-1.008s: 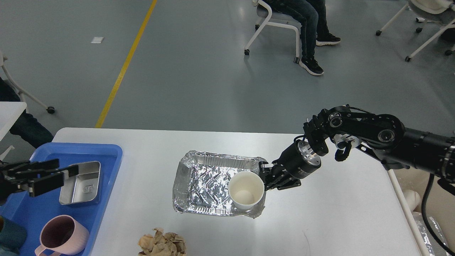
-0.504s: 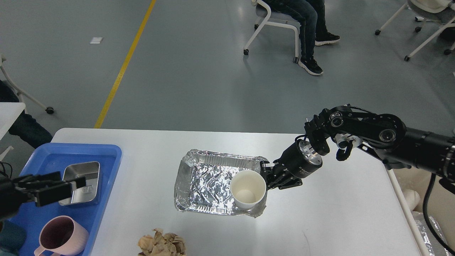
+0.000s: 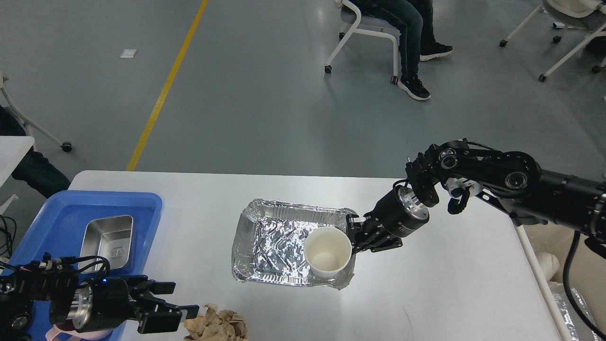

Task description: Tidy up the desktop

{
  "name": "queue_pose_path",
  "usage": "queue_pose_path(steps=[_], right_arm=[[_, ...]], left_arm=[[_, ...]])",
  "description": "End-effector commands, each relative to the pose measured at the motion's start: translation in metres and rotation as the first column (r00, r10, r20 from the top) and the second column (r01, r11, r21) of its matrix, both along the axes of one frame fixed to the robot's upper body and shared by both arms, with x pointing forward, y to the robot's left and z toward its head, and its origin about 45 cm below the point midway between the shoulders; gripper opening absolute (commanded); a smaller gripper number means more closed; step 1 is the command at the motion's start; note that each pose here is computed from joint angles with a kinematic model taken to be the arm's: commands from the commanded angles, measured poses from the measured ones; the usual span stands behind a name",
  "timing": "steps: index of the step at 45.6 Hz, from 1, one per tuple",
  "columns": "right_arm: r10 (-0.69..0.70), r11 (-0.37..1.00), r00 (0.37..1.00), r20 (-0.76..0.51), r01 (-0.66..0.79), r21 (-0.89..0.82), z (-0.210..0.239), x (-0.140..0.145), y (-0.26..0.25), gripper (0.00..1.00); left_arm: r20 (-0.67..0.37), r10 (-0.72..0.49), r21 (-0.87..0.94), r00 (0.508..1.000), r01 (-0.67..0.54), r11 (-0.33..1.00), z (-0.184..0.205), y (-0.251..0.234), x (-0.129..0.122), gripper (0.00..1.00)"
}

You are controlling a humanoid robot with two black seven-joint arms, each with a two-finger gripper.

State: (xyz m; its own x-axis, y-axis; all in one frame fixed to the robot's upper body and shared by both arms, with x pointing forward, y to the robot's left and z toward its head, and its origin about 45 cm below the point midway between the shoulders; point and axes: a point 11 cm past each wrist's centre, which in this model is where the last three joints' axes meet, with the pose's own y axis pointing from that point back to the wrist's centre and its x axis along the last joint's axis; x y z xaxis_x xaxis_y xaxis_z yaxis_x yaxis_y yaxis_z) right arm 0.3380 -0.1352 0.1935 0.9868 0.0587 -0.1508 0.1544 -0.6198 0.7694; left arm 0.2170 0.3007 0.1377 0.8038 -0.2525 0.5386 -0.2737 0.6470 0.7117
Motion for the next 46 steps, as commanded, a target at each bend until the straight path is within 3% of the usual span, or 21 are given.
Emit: queue_pose_path(steps=[1,32,38,46], right_arm=[[-0.008,1.000,1.000,0.002,0.008,-0.002,0.001,0.001,-0.004,0.00],[-0.009,1.000,1.000,0.001,0.009,0.000,0.001,0.001,-0.005,0.00],[-0.007,1.000,1.000,0.003,0.007,0.003,0.002,0.001,-0.003,0.00],[-0.008,1.000,1.000,0.003,0.008,0.003,0.002,0.001,-0.004,0.00]], left_arm=[[-0.001,-0.007,0.034,1.000,0.007,0.999,-0.005,0.007,0.001,0.98],[-0.084,-0.126,0.012,0.988,0.127,0.992,-0.070,-0.051,-0.012,0.97],[-0.096,-0.156,0.004,0.983,0.157,0.988,-0.075,-0.057,-0.019,0.77],[-0.090,-0.213,0.036,0.973,0.216,0.976,-0.080,-0.057,-0.028,0.62]])
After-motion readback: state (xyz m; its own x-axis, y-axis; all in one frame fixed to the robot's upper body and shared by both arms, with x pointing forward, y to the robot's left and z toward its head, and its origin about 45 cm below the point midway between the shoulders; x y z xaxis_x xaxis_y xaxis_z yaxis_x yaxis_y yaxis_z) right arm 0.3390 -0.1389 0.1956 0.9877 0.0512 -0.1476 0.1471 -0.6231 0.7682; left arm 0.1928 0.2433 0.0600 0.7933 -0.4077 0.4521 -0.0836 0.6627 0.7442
